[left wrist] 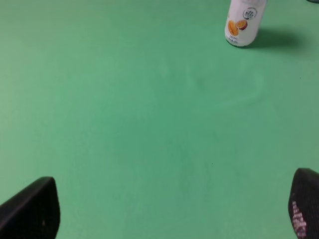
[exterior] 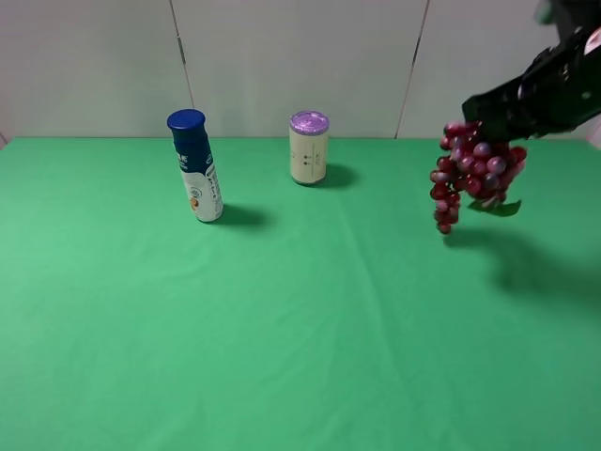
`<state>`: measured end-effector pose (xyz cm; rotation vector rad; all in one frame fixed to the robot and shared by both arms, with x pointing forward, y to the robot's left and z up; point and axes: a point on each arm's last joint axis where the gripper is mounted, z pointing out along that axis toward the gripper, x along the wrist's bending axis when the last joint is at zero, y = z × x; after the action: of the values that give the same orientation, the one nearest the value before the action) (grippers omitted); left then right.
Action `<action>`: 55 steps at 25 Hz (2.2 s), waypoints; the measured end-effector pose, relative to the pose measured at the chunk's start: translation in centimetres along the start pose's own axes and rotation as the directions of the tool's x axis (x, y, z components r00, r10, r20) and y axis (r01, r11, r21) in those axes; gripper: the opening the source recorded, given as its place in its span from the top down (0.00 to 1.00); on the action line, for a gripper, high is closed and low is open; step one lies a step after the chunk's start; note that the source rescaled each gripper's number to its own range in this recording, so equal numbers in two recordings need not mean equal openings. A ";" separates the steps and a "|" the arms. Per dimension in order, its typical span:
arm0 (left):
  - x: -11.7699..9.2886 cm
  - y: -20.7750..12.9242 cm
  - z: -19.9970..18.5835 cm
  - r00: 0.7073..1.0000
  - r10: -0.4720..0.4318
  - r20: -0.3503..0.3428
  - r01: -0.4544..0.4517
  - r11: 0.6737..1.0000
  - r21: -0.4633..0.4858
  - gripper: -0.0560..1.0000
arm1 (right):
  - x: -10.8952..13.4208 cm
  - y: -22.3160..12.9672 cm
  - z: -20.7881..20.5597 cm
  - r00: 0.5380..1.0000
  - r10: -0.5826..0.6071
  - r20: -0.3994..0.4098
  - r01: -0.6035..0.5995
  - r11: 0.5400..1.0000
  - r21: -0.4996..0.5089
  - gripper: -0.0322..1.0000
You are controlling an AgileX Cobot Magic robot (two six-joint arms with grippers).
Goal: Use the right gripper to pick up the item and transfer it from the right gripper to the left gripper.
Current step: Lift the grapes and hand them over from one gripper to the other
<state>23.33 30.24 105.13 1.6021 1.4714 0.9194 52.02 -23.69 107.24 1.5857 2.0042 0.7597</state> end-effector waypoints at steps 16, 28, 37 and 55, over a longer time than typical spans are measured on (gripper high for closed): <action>0.0 0.0 0.0 1.000 0.000 -0.001 0.000 1.000 0.000 0.00 | 7.3 3.3 -7.1 0.926 -0.271 -0.261 0.244 0.961 -0.130 0.93; 0.0 0.0 0.0 1.000 0.000 -0.001 0.000 1.000 0.000 0.00 | 11.5 2.9 -9.0 0.851 -0.380 -0.363 0.336 0.924 -0.180 0.93; 0.2 0.0 0.0 1.000 0.000 -0.017 0.000 1.000 0.000 0.00 | 11.6 2.9 -9.0 0.850 -0.375 -0.370 0.332 0.927 -0.177 0.93; -1.3 2.0 1.2 0.979 0.144 0.147 -0.142 0.990 -0.027 0.00 | 13.4 2.8 -6.8 0.783 -0.400 -0.477 0.362 0.916 -0.172 0.96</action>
<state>25.19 28.73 106.38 1.7428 1.2568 0.8692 46.51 -11.06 113.83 0.9336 2.5219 1.1480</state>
